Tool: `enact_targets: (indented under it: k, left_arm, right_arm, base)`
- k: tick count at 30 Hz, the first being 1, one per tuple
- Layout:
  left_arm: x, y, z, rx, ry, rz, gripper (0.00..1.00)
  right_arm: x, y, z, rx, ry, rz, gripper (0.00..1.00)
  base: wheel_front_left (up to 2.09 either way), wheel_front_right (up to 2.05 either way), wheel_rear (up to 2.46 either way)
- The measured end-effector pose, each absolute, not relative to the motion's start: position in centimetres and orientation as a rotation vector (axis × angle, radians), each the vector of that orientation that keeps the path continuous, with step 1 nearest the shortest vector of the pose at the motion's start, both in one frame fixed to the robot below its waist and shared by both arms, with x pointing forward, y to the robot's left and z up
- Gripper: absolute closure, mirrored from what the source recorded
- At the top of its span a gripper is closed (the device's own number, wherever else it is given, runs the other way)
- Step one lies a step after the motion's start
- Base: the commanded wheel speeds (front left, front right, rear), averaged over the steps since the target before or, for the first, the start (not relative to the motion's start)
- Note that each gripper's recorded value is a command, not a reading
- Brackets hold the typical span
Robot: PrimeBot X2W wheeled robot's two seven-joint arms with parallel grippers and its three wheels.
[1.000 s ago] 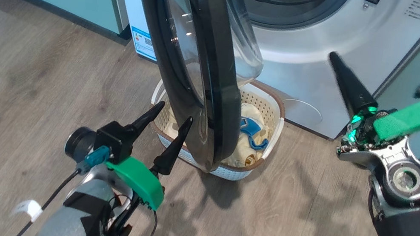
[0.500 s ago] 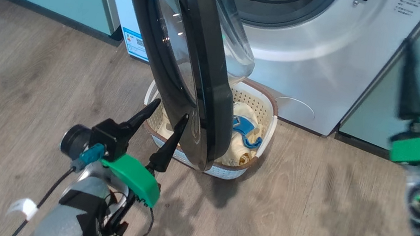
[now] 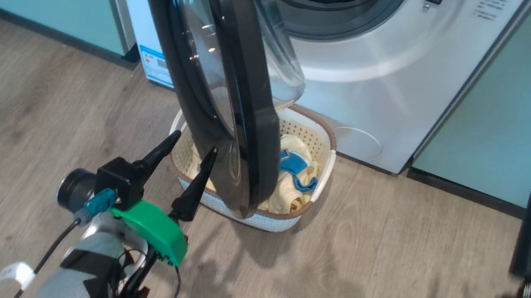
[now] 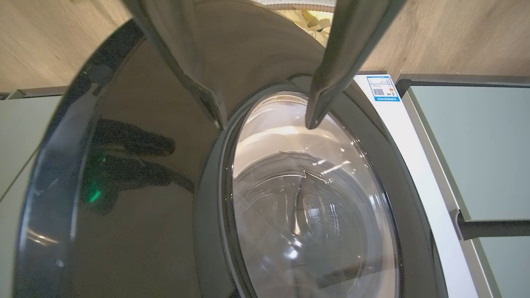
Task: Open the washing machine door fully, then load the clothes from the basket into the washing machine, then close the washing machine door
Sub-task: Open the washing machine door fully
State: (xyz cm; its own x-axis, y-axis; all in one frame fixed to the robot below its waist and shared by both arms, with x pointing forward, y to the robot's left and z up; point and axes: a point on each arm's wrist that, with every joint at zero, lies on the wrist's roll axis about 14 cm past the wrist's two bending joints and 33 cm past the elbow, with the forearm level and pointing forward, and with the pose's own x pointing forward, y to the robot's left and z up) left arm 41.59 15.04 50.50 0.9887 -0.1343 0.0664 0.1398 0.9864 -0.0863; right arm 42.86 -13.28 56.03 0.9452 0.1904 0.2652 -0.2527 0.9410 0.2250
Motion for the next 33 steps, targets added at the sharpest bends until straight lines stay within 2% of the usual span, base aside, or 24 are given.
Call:
enact_targets:
  k: [5,13,28,29,30,31,32,33]
  left_arm:
    - [41.2,15.1,50.4,-0.088,-0.059,-0.133,0.00]
    - [40.8,15.0,50.1,-0.092,-0.051,-0.134,0.00]
    - [40.4,15.3,50.1,-0.094,-0.050,-0.125,0.00]
    - [40.4,15.3,50.1,-0.094,-0.050,-0.125,0.02]
    - [40.4,15.3,50.1,-0.094,-0.050,-0.125,0.52]
    - [40.4,15.2,50.1,-0.094,-0.050,-0.126,0.92]
    - [40.4,15.2,50.1,-0.095,-0.050,-0.127,1.00]
    - [40.4,15.2,50.1,-0.095,-0.049,-0.127,1.00]
  right_arm:
    - [39.1,-15.9,51.2,0.250,-0.105,0.114,0.00]
    - [36.0,-16.5,47.8,0.238,0.006,0.078,0.00]
    - [34.6,-17.2,47.3,0.257,0.023,0.046,0.00]
    - [34.5,-17.2,47.3,0.260,0.023,0.045,0.00]
    - [34.5,-17.3,47.3,0.260,0.023,0.044,0.00]
    - [34.5,-17.3,47.3,0.259,0.022,0.043,0.00]
    - [34.5,-17.3,47.3,0.259,0.021,0.042,0.00]
    - [34.5,-17.4,47.3,0.259,0.021,0.041,0.00]
  base:
    - [0.00,0.00,0.00]
    - [0.00,0.00,0.00]
    - [0.00,0.00,0.00]
    - [0.00,0.00,0.00]
    - [0.00,0.00,0.00]
    - [0.00,0.00,0.00]
    - [0.00,0.00,0.00]
    - [0.00,0.00,0.00]
